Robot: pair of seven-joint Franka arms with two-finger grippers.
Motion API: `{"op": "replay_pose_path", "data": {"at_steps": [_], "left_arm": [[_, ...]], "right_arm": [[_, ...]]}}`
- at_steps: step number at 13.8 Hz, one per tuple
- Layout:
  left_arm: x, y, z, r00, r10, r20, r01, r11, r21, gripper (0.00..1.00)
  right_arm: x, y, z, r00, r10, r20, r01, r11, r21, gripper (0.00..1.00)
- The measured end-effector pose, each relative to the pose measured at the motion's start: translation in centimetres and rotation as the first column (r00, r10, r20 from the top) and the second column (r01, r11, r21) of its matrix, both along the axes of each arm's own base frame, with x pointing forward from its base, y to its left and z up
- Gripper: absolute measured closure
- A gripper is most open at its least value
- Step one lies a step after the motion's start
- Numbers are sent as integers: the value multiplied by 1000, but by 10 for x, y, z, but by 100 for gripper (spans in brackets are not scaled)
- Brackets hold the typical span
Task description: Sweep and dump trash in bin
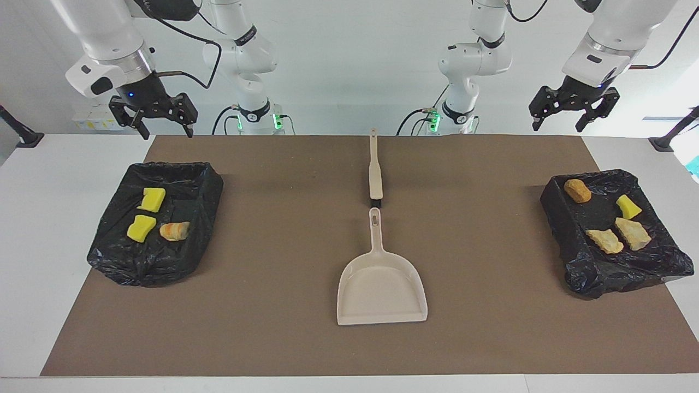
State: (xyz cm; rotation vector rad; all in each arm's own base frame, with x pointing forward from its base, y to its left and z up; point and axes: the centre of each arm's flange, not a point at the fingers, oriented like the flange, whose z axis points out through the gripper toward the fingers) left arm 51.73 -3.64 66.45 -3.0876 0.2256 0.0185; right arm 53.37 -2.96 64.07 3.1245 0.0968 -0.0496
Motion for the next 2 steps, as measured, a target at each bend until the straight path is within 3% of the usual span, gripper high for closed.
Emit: {"op": "replay_pose_path", "data": {"at_steps": [2], "left_arm": [[0,0,0,1000,0,0,0,1000,0,0]], "right_arm": [[0,0,0,1000,0,0,0,1000,0,0]]}}
